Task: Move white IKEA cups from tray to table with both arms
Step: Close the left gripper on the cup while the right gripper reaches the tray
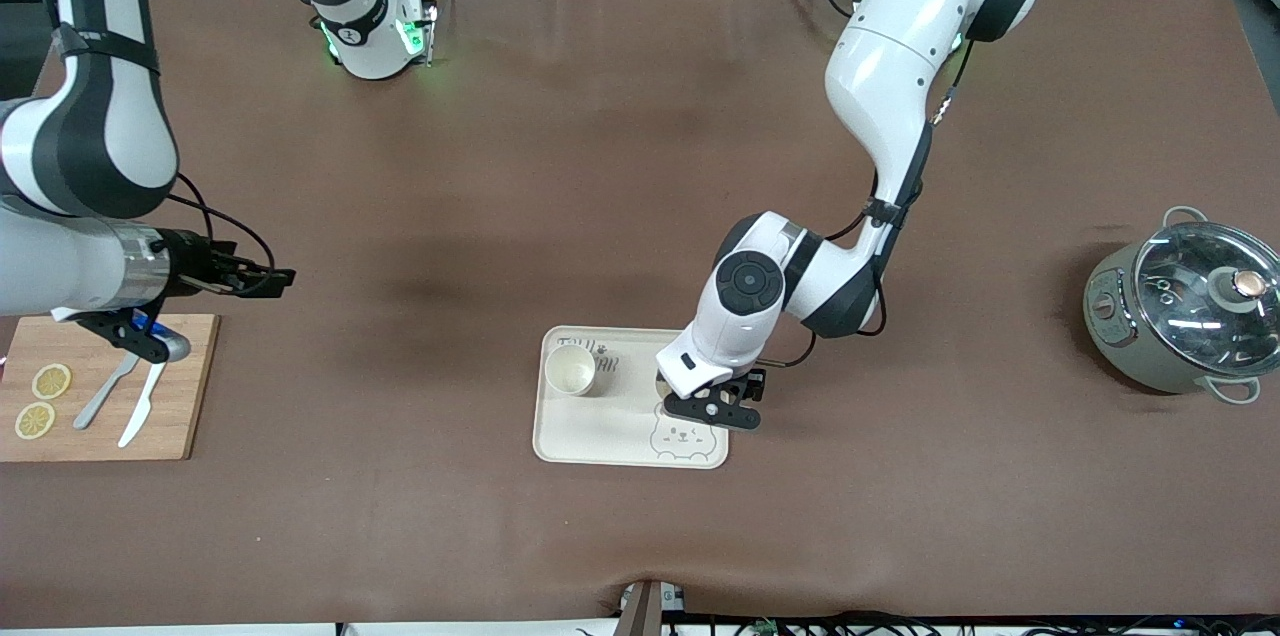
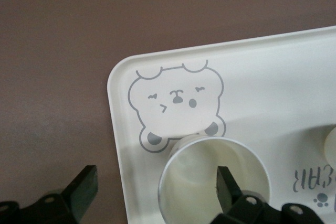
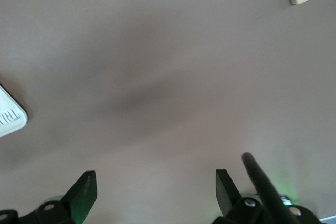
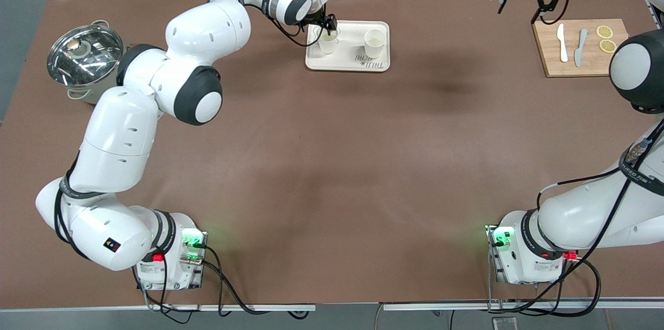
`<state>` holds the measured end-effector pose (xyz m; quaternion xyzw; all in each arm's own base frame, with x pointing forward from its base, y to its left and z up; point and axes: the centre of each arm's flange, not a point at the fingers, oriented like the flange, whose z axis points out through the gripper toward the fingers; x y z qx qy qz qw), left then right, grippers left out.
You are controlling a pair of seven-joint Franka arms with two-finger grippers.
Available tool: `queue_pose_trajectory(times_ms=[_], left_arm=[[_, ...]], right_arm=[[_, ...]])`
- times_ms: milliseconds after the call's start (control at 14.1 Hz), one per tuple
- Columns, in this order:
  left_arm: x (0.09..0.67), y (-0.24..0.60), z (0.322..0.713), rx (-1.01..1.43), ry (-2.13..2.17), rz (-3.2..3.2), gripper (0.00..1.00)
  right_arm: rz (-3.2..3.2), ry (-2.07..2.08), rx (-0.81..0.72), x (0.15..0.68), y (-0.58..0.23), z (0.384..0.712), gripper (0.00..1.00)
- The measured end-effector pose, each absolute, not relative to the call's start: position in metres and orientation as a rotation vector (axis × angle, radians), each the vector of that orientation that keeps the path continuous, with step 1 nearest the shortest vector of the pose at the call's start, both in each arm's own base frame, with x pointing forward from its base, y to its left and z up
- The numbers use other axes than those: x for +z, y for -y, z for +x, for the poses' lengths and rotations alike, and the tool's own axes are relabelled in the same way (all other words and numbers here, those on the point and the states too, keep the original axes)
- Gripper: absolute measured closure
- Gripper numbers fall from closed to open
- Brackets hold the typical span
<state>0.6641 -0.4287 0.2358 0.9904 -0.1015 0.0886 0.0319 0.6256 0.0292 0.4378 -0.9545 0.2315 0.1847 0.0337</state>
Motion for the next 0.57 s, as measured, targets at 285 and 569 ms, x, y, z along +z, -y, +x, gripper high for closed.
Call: queue_pose_trajectory(times_ms=[285, 569], left_arm=[[0.229, 0.428, 0.664, 0.273, 0.306, 3.051, 0.00], [0.219, 0.430, 0.664, 0.287, 0.283, 3.044, 0.00]], right_arm=[[-2.928, -0.829, 0.574, 0.433, -0.056, 0.627, 0.00], [-2.883, -0.940, 0.576, 0.421, -0.075, 0.631, 0.00]])
